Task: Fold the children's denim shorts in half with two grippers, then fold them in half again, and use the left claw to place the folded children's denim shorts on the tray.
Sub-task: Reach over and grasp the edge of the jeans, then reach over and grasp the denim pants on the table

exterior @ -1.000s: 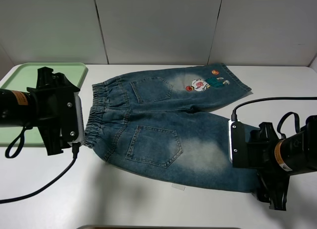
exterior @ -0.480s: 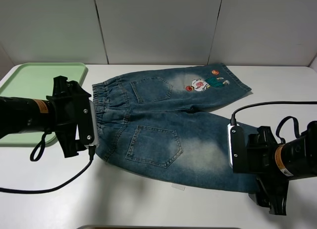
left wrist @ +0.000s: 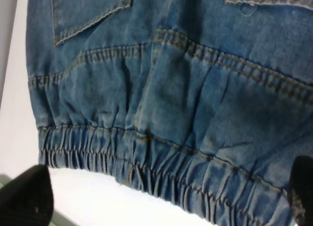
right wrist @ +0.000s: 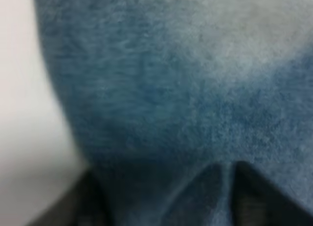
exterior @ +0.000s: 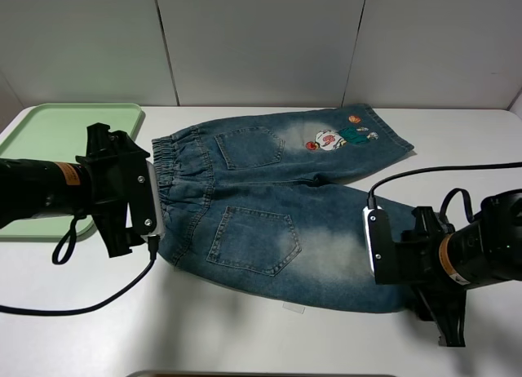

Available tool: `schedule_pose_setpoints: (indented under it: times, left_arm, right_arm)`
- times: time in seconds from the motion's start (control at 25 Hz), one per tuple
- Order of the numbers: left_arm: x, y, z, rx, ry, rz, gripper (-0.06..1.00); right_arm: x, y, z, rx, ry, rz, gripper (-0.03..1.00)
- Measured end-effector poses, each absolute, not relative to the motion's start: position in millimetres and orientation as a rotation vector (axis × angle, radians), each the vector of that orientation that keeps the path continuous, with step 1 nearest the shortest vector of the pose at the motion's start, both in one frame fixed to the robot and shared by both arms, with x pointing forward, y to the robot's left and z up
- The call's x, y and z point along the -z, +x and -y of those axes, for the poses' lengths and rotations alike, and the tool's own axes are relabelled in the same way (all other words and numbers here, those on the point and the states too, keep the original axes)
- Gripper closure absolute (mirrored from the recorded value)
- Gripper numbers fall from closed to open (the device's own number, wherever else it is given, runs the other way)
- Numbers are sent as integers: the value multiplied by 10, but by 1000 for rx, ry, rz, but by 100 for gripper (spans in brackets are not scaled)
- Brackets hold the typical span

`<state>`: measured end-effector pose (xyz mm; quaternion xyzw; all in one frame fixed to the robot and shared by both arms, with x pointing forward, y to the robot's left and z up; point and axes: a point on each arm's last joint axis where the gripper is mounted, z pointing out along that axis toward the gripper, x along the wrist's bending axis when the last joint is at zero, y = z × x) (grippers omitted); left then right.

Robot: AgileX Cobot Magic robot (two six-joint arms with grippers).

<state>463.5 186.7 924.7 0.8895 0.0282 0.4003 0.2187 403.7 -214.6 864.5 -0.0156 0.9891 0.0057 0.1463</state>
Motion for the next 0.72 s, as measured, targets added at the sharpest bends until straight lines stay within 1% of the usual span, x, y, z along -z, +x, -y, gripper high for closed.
schedule_pose_setpoints:
  times: [0.08,0.16,0.24,0.4,0.72]
  left_arm:
    - [-9248,4636,-1867,-1109,2461,-78,-1]
    - [-9252,4638,-1865,-1114,2456,-79,-1]
    - [-9252,4638,-1865,-1114,2456,-79,-1]
    - [-9252,4639,-1865,-1115,2455,-79,-1]
    - [-9197,4606,-1881,-1037,2510,-112,-1]
  right_arm:
    - [-8634,4038,2148,-8,-66,-2850,76]
    - [-8626,4037,2152,2,-78,-2853,91]
    - [-8622,4038,2153,6,-89,-2853,98]
    - [-8623,4039,2154,9,-104,-2851,99]
    - [-8623,4039,2164,27,-112,-2850,99]
